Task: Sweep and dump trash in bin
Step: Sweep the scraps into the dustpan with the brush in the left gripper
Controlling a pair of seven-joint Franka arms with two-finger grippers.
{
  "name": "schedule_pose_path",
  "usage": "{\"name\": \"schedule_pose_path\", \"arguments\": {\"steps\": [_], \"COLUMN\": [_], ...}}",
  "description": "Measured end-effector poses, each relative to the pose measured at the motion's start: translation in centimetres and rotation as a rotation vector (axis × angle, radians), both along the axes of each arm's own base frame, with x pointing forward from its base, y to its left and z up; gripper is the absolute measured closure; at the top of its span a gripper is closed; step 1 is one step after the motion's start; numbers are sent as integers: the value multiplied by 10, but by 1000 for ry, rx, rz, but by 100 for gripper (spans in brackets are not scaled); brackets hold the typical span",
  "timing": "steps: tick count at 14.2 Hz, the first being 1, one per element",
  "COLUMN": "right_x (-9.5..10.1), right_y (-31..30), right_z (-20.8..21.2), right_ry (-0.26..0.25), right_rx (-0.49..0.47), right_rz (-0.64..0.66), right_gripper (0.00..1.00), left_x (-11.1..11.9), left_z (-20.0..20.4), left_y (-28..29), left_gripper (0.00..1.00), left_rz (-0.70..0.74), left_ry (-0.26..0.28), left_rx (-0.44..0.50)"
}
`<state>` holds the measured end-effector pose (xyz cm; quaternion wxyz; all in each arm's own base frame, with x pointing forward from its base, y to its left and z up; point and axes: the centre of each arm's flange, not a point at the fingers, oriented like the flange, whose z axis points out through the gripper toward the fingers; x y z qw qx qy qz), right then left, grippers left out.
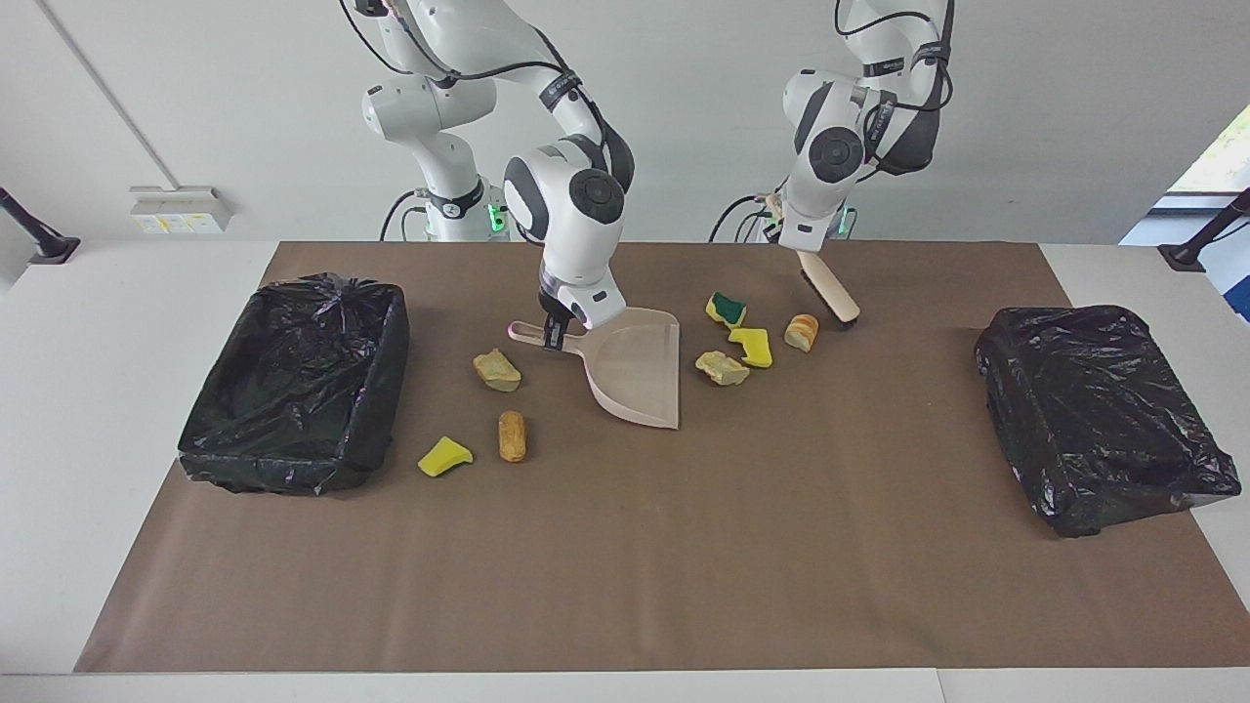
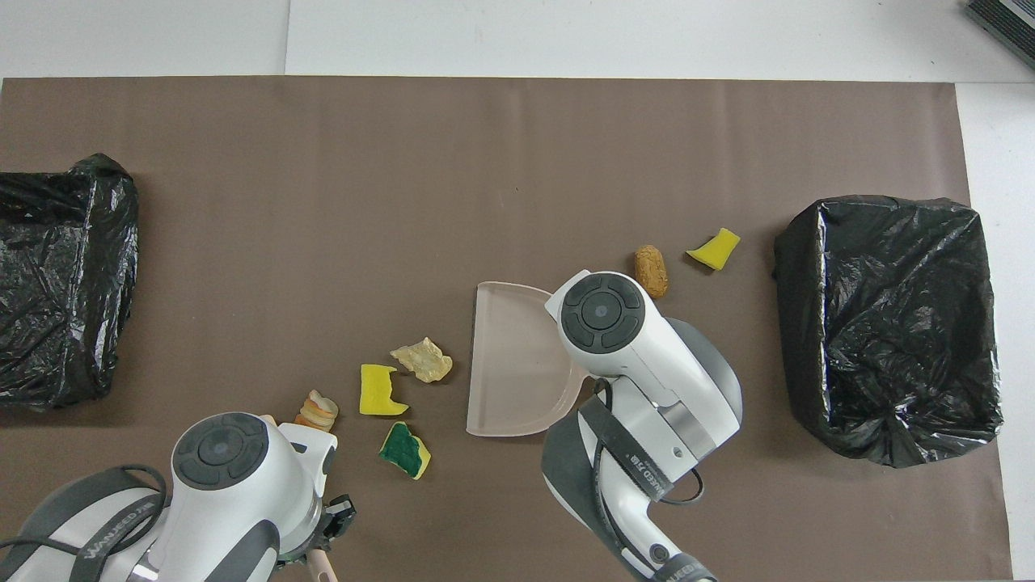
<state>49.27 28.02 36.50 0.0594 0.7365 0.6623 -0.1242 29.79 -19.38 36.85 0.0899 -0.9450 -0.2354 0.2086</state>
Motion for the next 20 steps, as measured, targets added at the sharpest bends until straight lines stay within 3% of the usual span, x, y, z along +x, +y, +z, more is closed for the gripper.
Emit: {"name": "schedule_pose_path", "arguments": {"steps": [4,7,10,15,20], "right_x": [0,0,0,-1,-1], "right_y": [0,0,0,-1,-1], "right_z": [0,0,0,-1,-1], "right_ry": [0,1,1,2,1], "right_rx": [0,-1,-1,-4,-3], "right_rz": [0,0,0,1,1], "right_gripper": [68,68,68,68,68], "left_x": [-4,28,47,37,37], "left_z": [-10,-12,-15,5,36], "left_y": [-56,-92,-143,-196,-222], "left_gripper": [74,74,74,74,74], "left_rz": [66,83,-49,-370,-428], "left_ry": [-108,-164,-182,-211,-254], "left_rx": [-103,-160,-208,-362,-414]}}
